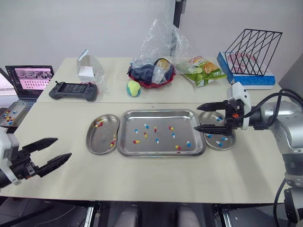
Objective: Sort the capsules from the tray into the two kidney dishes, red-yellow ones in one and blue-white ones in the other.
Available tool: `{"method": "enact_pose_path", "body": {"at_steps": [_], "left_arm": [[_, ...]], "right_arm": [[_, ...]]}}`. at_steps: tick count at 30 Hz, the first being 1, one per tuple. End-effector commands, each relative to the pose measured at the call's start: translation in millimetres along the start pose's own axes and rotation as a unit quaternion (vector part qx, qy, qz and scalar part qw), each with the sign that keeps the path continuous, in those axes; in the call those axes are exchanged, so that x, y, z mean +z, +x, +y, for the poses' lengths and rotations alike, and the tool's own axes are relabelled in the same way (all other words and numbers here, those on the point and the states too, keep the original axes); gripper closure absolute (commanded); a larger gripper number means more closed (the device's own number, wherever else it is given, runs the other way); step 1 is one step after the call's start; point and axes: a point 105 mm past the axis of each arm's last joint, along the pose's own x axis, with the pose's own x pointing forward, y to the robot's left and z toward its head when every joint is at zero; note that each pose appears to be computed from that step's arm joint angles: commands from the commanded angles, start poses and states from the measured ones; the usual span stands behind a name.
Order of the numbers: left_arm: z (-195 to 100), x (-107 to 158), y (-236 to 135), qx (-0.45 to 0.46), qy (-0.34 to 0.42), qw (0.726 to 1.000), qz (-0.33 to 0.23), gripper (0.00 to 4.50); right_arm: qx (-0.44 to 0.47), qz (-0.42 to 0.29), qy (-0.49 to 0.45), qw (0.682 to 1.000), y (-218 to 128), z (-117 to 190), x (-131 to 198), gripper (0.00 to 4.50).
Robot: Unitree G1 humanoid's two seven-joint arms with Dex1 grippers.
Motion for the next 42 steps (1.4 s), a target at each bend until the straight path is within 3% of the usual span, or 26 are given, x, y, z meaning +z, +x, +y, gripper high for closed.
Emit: {"method": "enact_pose_path", "body": {"at_steps": [1, 13, 22, 29, 36, 42], "left_arm": [[-2.9, -0.2, 1.8, -0.010, 0.003, 1.000, -0.002, 0.00], [-5.1, 8.6, 4.5, -0.054, 0.041, 0.997, 0.028, 0.00], [-10.9, 42.2, 60.4, -0.193, 0.094, 0.976, 0.027, 0.00], [-5.4, 33.7, 107.1, -0.256, 0.127, 0.955, 0.078, 0.00], [-17.3, 38.1, 153.8, -0.330, 0.162, 0.926, 0.084, 0.00], [-31.5, 16.2, 192.5, -0.377, 0.189, 0.899, 0.116, 0.00]], "right_arm": [[-0.001, -0.017, -0.018, 1.000, -0.6, 4.0, 14.0, 0.02], [-0.004, -0.022, -0.013, 1.000, -1.3, 12.7, 18.7, 0.02], [-0.058, -0.025, -0.008, 0.998, -37.4, 26.9, 15.0, 0.02], [-0.108, -0.022, 0.025, 0.994, -69.1, 47.4, 2.9, 0.02], [-0.127, -0.029, 0.035, 0.991, -64.5, 59.9, 1.2, 0.02], [-0.145, -0.033, 0.047, 0.988, -56.2, 71.5, -4.1, 0.02]]}}
